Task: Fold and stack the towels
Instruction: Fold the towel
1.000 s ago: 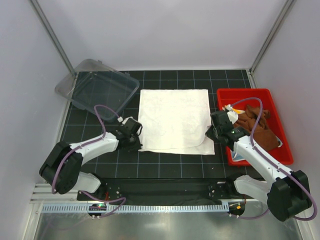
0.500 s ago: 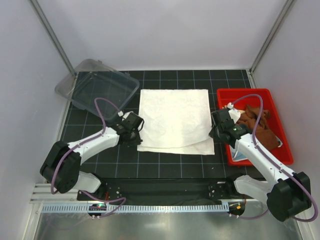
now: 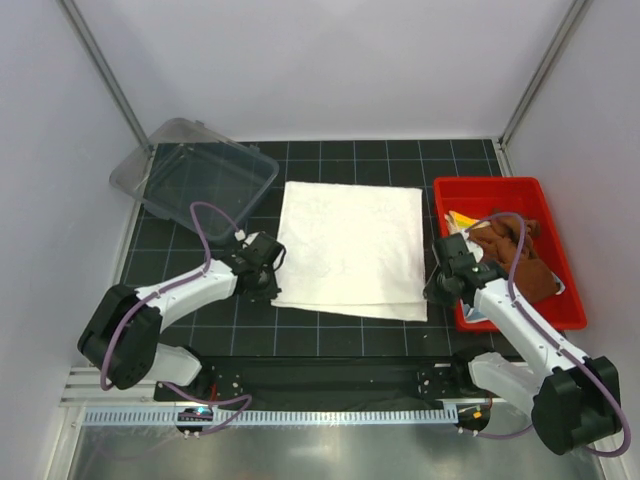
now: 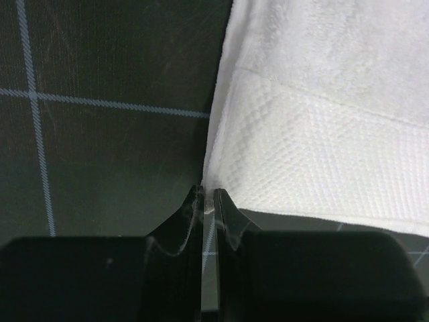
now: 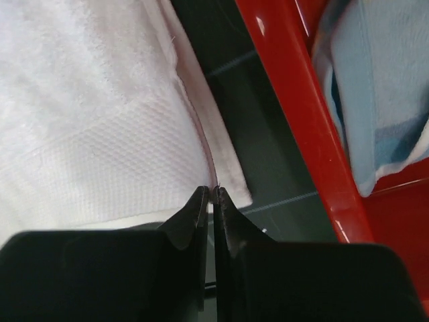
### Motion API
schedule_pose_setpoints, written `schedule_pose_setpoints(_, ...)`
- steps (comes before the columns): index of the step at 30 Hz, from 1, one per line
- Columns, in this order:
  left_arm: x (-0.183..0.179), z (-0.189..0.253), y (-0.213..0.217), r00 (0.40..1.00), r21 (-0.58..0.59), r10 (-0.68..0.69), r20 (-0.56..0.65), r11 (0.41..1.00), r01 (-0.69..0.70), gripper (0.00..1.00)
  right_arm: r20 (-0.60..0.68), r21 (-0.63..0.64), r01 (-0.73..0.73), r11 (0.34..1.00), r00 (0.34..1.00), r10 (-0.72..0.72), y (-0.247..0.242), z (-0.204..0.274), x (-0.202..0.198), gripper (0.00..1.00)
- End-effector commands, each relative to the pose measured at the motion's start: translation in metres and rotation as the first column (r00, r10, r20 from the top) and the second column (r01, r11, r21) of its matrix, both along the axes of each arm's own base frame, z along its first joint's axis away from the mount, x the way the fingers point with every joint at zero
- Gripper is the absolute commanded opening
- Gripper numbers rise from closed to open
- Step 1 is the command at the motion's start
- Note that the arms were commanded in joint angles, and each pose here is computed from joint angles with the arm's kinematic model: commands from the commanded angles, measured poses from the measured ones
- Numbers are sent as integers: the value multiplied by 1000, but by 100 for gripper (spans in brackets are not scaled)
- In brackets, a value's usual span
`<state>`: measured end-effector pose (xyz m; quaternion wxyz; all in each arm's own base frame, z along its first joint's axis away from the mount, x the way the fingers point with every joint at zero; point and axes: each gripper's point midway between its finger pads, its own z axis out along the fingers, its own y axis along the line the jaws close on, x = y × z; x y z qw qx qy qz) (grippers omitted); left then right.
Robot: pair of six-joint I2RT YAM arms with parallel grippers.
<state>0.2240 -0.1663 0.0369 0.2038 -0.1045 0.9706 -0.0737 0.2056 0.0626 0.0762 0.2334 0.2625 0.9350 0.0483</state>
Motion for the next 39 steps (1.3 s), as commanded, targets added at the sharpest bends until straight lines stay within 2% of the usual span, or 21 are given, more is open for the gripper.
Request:
schedule_pose_setpoints(1, -5, -7, 4, 1000, 14, -20, -1, 1000, 20, 0, -54, 45, 16, 999, 998, -14, 4, -26, -18, 1)
schedule_pose_setpoints(5, -2, -7, 6, 1000, 33, -27, 6, 999, 27, 0, -39, 38, 9, 999, 999, -8, 2, -34, -18, 1)
schedule_pose_setpoints(8, 6, 7, 8, 999, 54, -27, 36, 998, 25, 0, -1, -10, 5, 1000, 1000, -5, -4, -10, -3, 1)
schedule_pose_setpoints(9, 9, 12, 9, 999, 67, -29, 45, 997, 26, 0, 58, -27, 17, 999, 998, -16, -6, 15, 14, 1)
schedule_pose_setpoints(11, 18, 32, 8, 997, 79, -39, 74, 996, 33, 0, 35, -66, 27, 997, 999, -24, -11, 31, 14, 1)
schedule_pose_setpoints(12, 18, 36, 8, 996, 80, -44, 76, 996, 38, 0, 55, -51, 24, 998, 998, -21, -8, 47, 19, 1)
schedule_pose_setpoints(14, 17, 41, 9, 996, 85, -51, 77, 995, 44, 0, 29, -14, 22, 1000, 999, -22, -4, 50, 7, 1)
schedule_pose_setpoints(17, 7, 23, 13, 998, 89, -54, 39, 995, 51, 0, -8, 89, 34, 995, 999, -33, 8, 33, -17, 1)
schedule_pose_setpoints(22, -8, -6, 19, 999, 85, -42, -6, 995, 42, 0, -121, 208, 96, 973, 990, -71, 20, -22, -60, 1)
schedule_pose_setpoints(23, -11, -11, 20, 999, 90, -39, -17, 995, 41, 0, -158, 211, 107, 972, 985, -74, 21, -38, -72, 1)
schedule_pose_setpoints(27, -12, -23, 23, 998, 112, -44, -37, 993, 47, 0, -181, 229, 134, 964, 979, -93, 23, -63, -77, 1)
schedule_pose_setpoints(32, -10, -32, 23, 998, 132, -37, -49, 990, 43, 0, -122, 184, 147, 972, 984, -126, 21, -64, -53, 1)
schedule_pose_setpoints(34, -8, -33, 26, 999, 147, -26, -43, 989, 32, 0, -137, 158, 126, 979, 985, -104, 23, -68, -46, 1)
schedule_pose_setpoints(36, -4, -32, 30, 1000, 173, -16, -26, 985, 20, 0, -90, 154, 123, 980, 990, -111, 26, -64, -25, 1)
schedule_pose_setpoints(37, -2, -32, 30, 1000, 177, -12, -23, 984, 16, 0, -136, 118, 128, 985, 984, -112, 25, -75, -25, 1)
schedule_pose_setpoints(39, 0, -31, 34, 1000, 193, -2, -25, 981, 7, 0, -123, 102, 107, 989, 988, -94, 29, -76, -6, 1)
